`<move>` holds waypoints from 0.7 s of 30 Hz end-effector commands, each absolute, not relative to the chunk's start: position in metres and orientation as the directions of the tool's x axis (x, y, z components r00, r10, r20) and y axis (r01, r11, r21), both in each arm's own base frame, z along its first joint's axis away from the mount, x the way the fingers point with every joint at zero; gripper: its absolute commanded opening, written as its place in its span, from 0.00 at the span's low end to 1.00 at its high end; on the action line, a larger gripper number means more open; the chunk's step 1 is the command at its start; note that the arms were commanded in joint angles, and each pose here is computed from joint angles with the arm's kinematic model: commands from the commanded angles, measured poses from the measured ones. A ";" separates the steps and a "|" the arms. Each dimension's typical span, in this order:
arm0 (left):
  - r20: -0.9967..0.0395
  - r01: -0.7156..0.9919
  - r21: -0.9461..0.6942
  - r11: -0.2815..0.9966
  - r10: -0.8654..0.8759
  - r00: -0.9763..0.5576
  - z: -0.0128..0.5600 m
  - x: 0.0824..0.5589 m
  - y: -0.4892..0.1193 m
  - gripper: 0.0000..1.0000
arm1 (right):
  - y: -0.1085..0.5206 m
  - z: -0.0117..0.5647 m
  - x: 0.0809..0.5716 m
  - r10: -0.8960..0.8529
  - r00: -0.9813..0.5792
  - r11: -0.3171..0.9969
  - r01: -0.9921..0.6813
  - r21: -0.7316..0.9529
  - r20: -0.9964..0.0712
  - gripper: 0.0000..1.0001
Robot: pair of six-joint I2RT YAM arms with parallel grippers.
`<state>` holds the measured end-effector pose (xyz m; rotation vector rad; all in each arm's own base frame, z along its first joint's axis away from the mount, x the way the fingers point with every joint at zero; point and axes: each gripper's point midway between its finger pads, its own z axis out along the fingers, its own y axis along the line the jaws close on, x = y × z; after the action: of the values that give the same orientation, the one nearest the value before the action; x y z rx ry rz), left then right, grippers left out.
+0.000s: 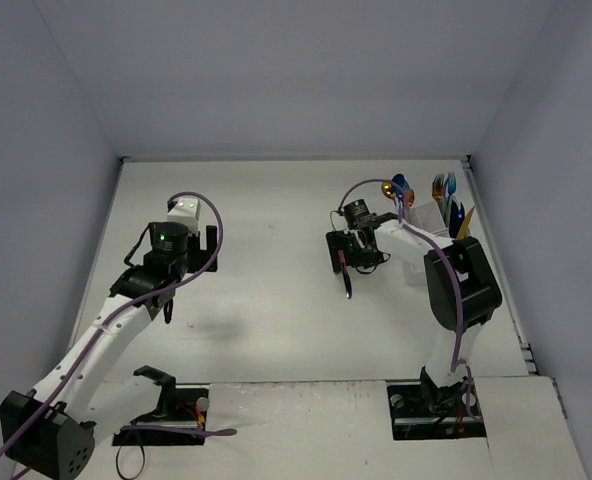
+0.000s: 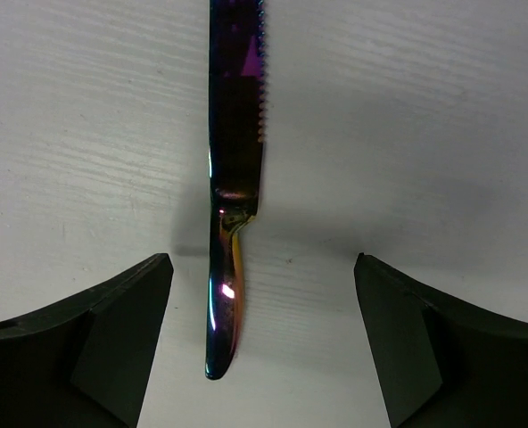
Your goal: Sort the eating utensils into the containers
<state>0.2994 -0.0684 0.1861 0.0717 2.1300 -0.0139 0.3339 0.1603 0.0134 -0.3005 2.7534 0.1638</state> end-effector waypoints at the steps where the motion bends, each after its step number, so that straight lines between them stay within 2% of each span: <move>1: -0.877 0.060 0.014 0.998 0.041 -0.478 0.205 0.309 -0.071 0.82 | 0.179 0.026 0.343 -0.201 -0.896 0.961 -0.258 0.095 -0.397 0.75; 3: -0.876 0.060 0.014 0.998 0.041 -0.480 0.204 0.309 -0.071 0.82 | 0.181 0.022 0.342 -0.208 -0.898 0.961 -0.262 0.092 -0.388 0.66; 9: -0.878 0.060 0.011 0.998 0.039 -0.477 0.206 0.310 -0.071 0.82 | 0.183 0.010 0.337 -0.211 -0.909 0.964 -0.255 0.079 -0.360 0.50; 14: -0.880 0.056 0.016 0.998 0.041 -0.474 0.207 0.309 -0.070 0.82 | 0.186 0.005 0.332 -0.214 -0.914 0.963 -0.256 0.079 -0.344 0.29; 21: -0.879 0.055 0.017 0.998 0.041 -0.475 0.207 0.309 -0.069 0.82 | 0.192 0.009 0.339 -0.232 -0.904 0.958 -0.277 0.077 -0.360 0.12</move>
<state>0.2999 -0.0684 0.1839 0.0755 2.1371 -0.0096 0.3371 0.1834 0.0089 -0.3507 2.7492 0.1708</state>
